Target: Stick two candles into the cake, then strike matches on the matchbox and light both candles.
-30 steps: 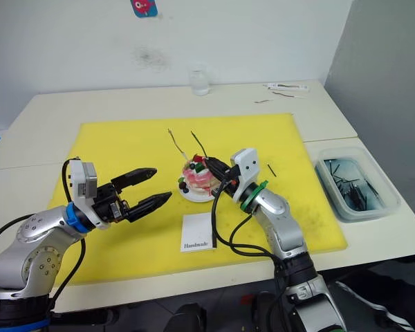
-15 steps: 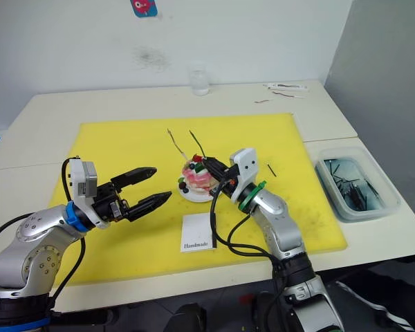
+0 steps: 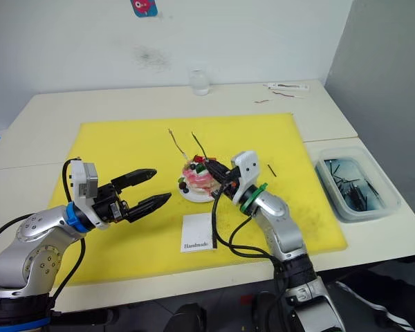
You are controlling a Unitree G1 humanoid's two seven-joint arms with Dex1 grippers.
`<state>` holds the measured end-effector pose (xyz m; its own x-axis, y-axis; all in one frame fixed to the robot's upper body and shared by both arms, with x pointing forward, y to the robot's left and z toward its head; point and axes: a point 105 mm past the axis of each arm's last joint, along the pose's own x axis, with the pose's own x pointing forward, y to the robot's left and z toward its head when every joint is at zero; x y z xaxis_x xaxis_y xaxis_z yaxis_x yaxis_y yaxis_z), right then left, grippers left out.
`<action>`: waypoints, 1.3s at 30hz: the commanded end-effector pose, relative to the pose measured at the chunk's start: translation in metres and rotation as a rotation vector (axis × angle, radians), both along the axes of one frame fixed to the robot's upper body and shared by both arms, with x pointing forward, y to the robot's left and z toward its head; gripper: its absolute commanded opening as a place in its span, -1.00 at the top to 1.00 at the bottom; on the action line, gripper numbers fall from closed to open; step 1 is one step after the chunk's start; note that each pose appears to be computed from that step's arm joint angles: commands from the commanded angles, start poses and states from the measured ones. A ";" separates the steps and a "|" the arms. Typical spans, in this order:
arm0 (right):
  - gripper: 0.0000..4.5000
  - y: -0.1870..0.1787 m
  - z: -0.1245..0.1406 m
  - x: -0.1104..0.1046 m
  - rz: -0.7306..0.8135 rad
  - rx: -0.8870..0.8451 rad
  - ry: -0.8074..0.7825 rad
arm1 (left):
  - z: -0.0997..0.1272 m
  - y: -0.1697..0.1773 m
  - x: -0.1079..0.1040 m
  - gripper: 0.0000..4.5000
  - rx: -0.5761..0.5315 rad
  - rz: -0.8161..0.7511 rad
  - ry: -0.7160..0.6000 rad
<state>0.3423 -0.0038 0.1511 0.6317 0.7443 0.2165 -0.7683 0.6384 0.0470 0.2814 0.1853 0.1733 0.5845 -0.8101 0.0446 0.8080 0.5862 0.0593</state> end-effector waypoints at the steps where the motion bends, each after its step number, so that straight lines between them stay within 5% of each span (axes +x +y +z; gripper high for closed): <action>1: 0.99 -0.003 0.007 -0.001 -0.008 0.011 -0.037 | 0.009 0.000 -0.001 -1.00 0.010 -0.005 -0.049; 21: 0.99 -0.002 0.004 -0.004 -0.008 0.015 -0.033 | 0.009 -0.001 0.002 -1.00 0.017 -0.007 -0.064; 25: 0.42 -0.007 0.010 -0.001 -0.022 0.017 -0.050 | 0.010 -0.003 0.001 -1.00 0.017 -0.010 -0.066; 39: 0.42 -0.048 0.019 -0.031 0.042 -0.155 -0.105 | 0.006 0.014 -0.012 -1.00 0.102 -0.081 0.038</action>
<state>0.3194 -0.0488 0.1507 0.6151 0.7789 0.1222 -0.7753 0.6257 -0.0858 0.2749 0.1939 0.1716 0.5374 -0.8414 -0.0574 0.8423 0.5321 0.0856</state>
